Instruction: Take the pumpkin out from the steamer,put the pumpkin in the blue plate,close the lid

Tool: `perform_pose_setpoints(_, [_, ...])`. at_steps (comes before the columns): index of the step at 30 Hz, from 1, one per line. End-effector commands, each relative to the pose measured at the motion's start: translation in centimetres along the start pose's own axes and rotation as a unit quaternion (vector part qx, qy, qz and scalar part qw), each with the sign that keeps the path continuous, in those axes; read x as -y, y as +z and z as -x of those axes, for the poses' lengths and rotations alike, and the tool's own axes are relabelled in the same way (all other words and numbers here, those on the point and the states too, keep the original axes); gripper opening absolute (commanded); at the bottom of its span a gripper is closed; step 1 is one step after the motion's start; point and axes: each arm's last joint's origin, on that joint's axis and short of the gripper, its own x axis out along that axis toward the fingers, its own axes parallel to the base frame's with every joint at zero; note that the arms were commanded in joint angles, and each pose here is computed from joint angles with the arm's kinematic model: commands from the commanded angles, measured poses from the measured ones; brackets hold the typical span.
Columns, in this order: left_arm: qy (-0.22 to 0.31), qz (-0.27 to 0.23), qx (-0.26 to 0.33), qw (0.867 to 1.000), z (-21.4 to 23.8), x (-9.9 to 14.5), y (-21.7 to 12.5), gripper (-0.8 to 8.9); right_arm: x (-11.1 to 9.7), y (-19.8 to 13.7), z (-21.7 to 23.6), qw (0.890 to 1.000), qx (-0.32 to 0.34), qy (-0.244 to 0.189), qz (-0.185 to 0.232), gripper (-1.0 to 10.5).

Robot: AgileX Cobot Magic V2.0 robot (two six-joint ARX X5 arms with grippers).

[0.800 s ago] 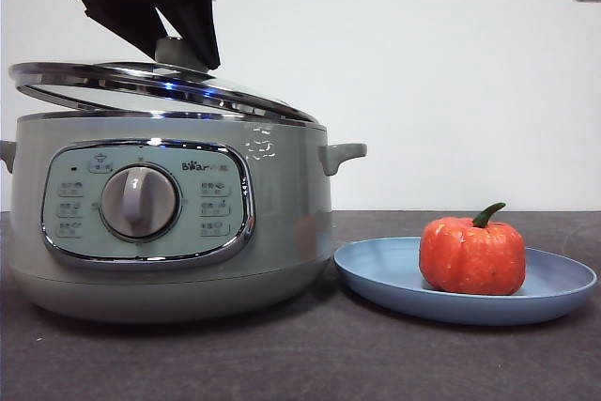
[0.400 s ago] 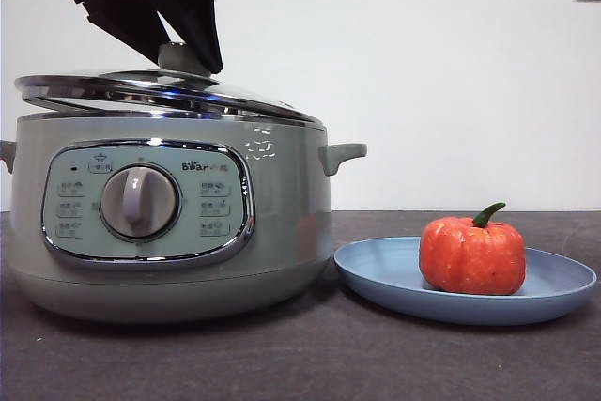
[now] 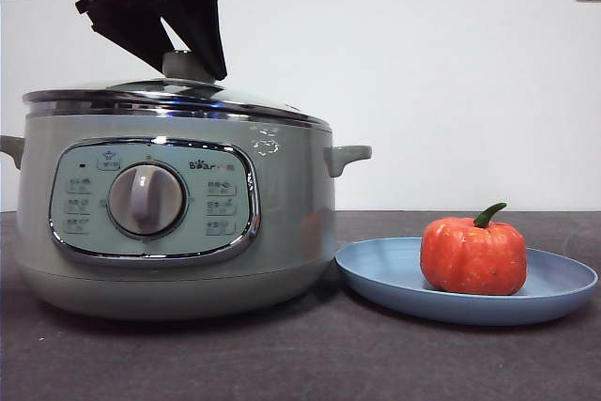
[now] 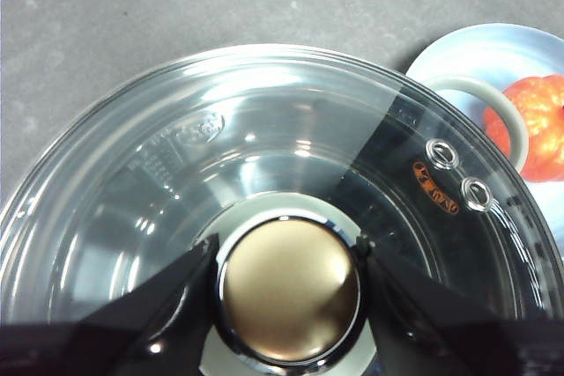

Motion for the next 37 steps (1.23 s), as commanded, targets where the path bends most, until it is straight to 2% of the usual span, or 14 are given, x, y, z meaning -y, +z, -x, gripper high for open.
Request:
perform_pose_setpoints(1, [-0.011, 0.003, 0.005, 1.0, -0.8, 0.1, 0.2, -0.09, 0.0, -0.2, -0.1, 1.0, -0.002, -0.001, -0.004, 5.3])
perform_pose_setpoints(5, [-0.01, 0.003, -0.007, 1.0, -0.9, 0.1, 0.0, -0.08, 0.0, -0.3, -0.1, 1.0, -0.007, -0.002, -0.004, 5.3])
perform_pose_setpoints(8, [-0.007, 0.005, -0.019, 1.0, -0.9, 0.0, -0.2, 0.35, 0.0, -0.4, -0.1, 1.0, -0.012, -0.002, -0.003, 5.3])
perform_pose_setpoints(12, [-0.002, 0.006, -0.019, 1.0, -0.9, 0.0, -0.2, 4.08, 0.0, -0.4, -0.1, 1.0, -0.013, -0.002, -0.003, 5.3])
perform_pose_setpoints(13, [-0.001, 0.006, -0.017, 1.0, -0.9, -0.1, -0.2, 4.43, 0.0, -0.4, -0.1, 1.0, -0.013, -0.002, -0.003, 5.3])
perform_pose_setpoints(22, [0.011, 0.007, 0.032, 0.999, 0.2, -0.1, 0.7, 4.4, 0.0, -0.4, -0.1, 1.0, -0.014, 0.002, -0.003, 5.3])
perform_pose_setpoints(31, [0.026, 0.005, 0.103, 0.994, 7.7, 0.2, 0.0, 4.21, 0.0, -0.4, -0.1, 1.0, -0.014, 0.002, -0.002, 5.2])
perform_pose_setpoints(32, [0.026, 0.005, 0.109, 0.994, 8.6, 0.2, -0.3, 3.71, 0.0, -0.4, -0.1, 1.0, -0.014, 0.002, -0.002, 4.7])
perform_pose_setpoints(36, [0.049, -0.001, 0.129, 0.99, 12.1, 0.3, -1.5, -0.3, 0.0, -0.6, -0.2, 1.0, -0.019, 0.001, 0.009, 1.9])
perform_pose_setpoints(37, [0.058, -0.003, 0.133, 0.989, 12.7, 0.2, -1.8, -0.06, 0.0, -0.7, -0.2, 1.0, -0.021, 0.001, 0.011, 1.1])
